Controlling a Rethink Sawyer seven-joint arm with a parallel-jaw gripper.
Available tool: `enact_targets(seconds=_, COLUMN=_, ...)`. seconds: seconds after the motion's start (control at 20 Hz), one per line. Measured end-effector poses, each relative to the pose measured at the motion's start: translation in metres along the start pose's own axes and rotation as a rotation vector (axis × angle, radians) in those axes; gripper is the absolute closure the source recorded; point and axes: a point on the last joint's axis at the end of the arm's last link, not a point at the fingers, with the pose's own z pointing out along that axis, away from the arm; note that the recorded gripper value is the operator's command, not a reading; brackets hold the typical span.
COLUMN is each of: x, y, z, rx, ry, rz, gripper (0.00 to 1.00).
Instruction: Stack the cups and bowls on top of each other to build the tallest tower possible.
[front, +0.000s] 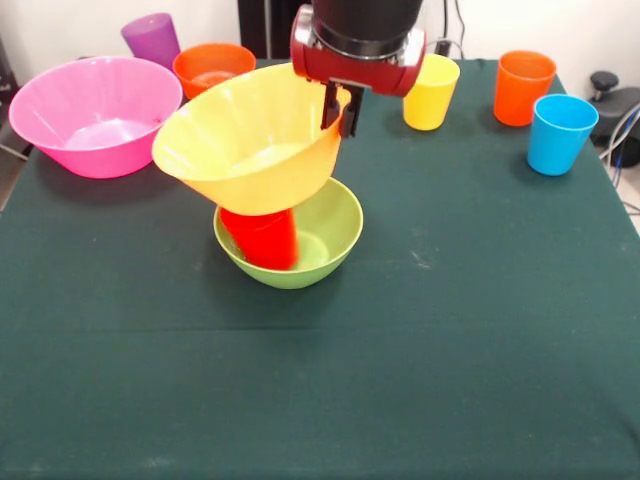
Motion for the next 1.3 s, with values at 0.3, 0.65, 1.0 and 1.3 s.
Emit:
enact_targets(seconds=0.3, x=-0.003, y=0.005, z=0.011, rx=0.02, ry=0.003, rz=-0.005, gripper=1.0)
enact_targets(seconds=0.65, x=-0.008, y=0.016, z=0.013, rx=0.056, ry=-0.016, rz=-0.017, gripper=1.0)
enact_targets(seconds=1.0, x=-0.015, y=0.026, z=0.015, rx=0.086, ry=-0.036, rz=-0.026, gripper=1.0)
enact_targets(seconds=1.3, x=-0.017, y=0.028, z=0.016, rx=0.096, ry=-0.04, rz=-0.023, gripper=1.0)
